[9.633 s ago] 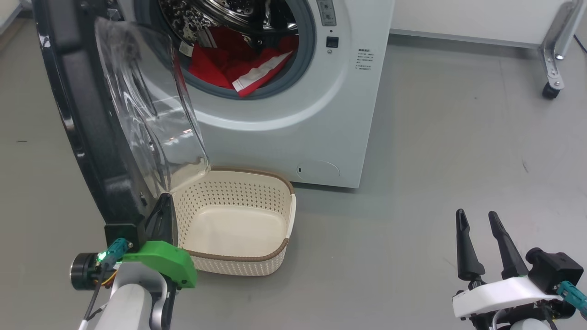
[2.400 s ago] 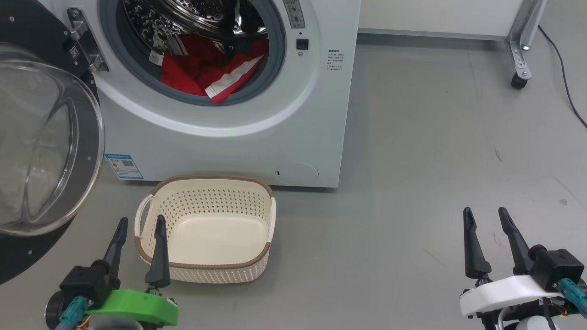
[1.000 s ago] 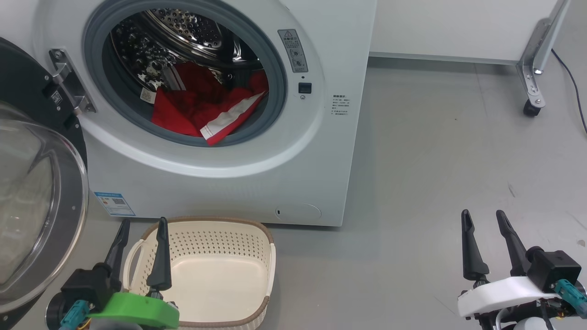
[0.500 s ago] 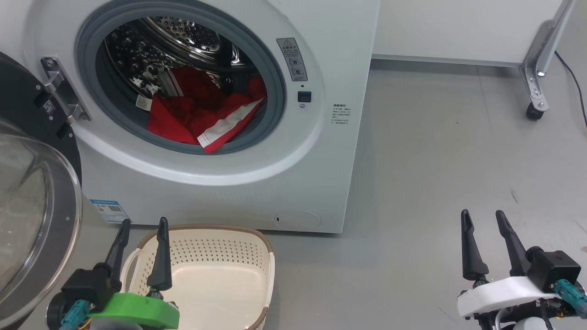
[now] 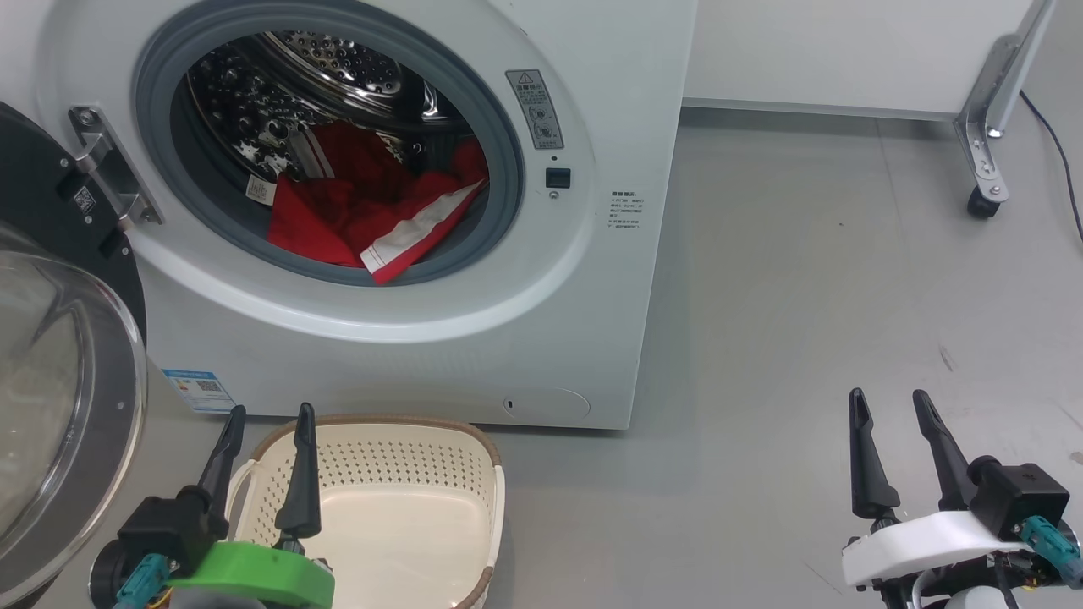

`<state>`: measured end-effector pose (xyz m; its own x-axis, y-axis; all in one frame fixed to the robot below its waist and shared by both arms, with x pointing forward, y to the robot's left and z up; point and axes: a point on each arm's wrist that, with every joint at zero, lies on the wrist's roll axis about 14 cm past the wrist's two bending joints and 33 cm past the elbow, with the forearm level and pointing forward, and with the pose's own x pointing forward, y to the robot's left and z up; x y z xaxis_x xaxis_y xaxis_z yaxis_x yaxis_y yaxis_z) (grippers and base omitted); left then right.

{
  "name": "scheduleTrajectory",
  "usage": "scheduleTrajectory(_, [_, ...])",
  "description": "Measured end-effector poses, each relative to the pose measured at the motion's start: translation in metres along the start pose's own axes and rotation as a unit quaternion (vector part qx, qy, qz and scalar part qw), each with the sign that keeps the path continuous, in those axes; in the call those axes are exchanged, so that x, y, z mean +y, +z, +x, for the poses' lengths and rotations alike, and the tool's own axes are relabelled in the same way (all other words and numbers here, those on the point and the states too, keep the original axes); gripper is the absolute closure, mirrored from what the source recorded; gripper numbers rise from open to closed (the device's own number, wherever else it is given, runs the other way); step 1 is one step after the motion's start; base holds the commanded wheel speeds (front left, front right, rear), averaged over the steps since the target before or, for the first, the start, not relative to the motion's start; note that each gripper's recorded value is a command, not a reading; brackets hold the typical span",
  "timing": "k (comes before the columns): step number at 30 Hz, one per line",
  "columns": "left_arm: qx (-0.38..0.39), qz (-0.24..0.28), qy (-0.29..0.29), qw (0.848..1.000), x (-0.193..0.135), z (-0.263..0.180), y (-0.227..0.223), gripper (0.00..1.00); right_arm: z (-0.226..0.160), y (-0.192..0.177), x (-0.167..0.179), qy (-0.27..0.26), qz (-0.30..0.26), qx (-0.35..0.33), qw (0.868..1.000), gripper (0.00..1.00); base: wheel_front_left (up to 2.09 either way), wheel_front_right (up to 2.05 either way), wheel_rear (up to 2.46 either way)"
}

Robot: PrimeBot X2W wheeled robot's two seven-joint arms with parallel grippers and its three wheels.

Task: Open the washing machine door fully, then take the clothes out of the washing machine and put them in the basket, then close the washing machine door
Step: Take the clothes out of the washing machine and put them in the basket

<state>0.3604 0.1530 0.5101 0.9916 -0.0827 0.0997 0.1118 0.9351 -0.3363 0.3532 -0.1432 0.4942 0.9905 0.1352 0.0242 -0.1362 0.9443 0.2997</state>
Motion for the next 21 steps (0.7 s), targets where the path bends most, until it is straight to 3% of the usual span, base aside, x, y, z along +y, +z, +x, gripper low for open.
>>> scheduleTrajectory(21, [0.007, -0.001, 0.003, 1.000, 0.0026, 0.0027, -0.0048, 0.00, 0.0014, -0.0046, 0.0000, 0.000, 0.002, 0.007, 1.000, 0.00, 0.00, 0.00, 0.00])
